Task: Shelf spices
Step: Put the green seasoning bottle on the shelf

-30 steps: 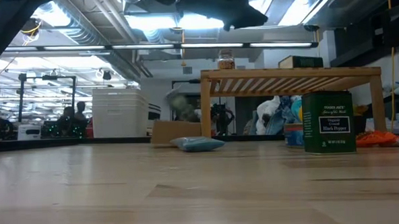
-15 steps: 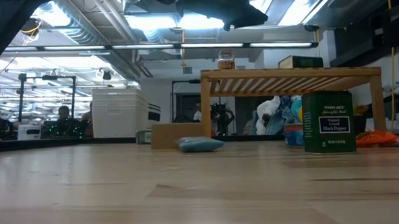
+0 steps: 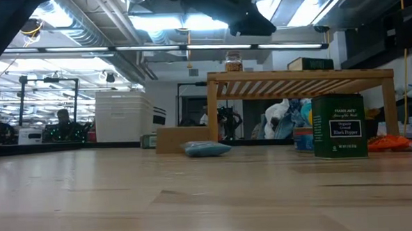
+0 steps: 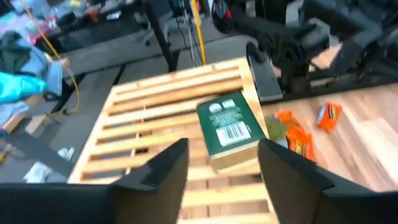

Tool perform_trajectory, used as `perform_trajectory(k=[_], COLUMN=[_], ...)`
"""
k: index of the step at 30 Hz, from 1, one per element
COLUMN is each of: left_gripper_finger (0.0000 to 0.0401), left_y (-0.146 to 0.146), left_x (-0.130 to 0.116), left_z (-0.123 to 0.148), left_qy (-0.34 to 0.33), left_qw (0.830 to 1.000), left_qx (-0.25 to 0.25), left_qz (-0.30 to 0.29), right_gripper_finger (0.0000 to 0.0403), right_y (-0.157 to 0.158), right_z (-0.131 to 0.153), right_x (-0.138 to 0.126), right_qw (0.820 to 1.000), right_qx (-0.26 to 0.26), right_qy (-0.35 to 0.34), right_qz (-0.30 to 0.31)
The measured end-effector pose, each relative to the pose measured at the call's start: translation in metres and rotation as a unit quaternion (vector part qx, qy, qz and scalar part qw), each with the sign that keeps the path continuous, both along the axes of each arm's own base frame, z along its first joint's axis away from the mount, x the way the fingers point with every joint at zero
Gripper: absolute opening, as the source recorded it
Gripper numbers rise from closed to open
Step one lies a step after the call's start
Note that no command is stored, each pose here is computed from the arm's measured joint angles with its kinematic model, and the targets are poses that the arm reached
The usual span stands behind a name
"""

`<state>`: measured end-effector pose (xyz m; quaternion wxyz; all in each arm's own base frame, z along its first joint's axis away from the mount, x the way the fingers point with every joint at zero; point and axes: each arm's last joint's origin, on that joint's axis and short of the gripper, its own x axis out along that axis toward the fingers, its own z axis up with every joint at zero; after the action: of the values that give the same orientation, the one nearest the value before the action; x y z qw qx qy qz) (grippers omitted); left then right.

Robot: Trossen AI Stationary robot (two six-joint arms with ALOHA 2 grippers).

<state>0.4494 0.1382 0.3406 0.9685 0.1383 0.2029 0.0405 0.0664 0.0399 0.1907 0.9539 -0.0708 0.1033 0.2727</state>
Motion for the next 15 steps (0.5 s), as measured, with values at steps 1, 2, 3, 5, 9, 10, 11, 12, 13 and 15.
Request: perform_trajectory(k=[1,2,3,5,9,10,11,12,13,15], left_gripper_finger=[0.0203,0.0220,0.0237,0.0271,0.0325,0.0334,0.0339,0.0343,0.0345,0.0346], left_y=[-0.004,-0.008,-0.013,-0.024,-0.052,-0.059,-0.065,-0.071,-0.077,-0.088], left_x=[0.001,0.002,0.003,0.005,0.011,0.011,0.012,0.012,0.010,0.007], left_z=[-0.001,-0.002,-0.003,-0.004,-0.004,-0.003,-0.003,-0.001,0.003,0.008], left_qy=[0.008,0.015,0.019,0.024,0.021,0.021,0.020,0.017,0.016,0.017], left_qw=[1.000,1.000,1.000,0.999,0.995,0.994,0.992,0.991,0.990,0.989], left_qx=[0.002,0.004,0.006,0.006,-0.002,-0.002,0.000,0.008,0.017,0.032], left_qz=[0.005,0.011,0.020,0.038,0.095,0.111,0.124,0.133,0.138,0.140], right_gripper_finger=[0.0344,0.0344,0.0344,0.0344,0.0344,0.0344,0.0344,0.0344,0.0344,0.0344], right_y=[0.000,0.000,0.000,0.000,0.000,0.000,0.000,0.000,0.000,0.000], right_z=[0.000,0.000,0.000,0.000,0.000,0.000,0.000,0.000,0.000,0.000], right_x=[0.000,0.000,0.000,0.000,0.000,0.000,0.000,0.000,0.000,0.000], right_qw=[1.000,1.000,1.000,1.000,1.000,1.000,1.000,1.000,1.000,1.000], right_qx=[0.000,0.000,0.000,0.000,0.000,0.000,0.000,0.000,0.000,0.000], right_qy=[0.000,0.000,0.000,0.000,0.000,0.000,0.000,0.000,0.000,0.000], right_qz=[0.000,0.000,0.000,0.000,0.000,0.000,0.000,0.000,0.000,0.000])
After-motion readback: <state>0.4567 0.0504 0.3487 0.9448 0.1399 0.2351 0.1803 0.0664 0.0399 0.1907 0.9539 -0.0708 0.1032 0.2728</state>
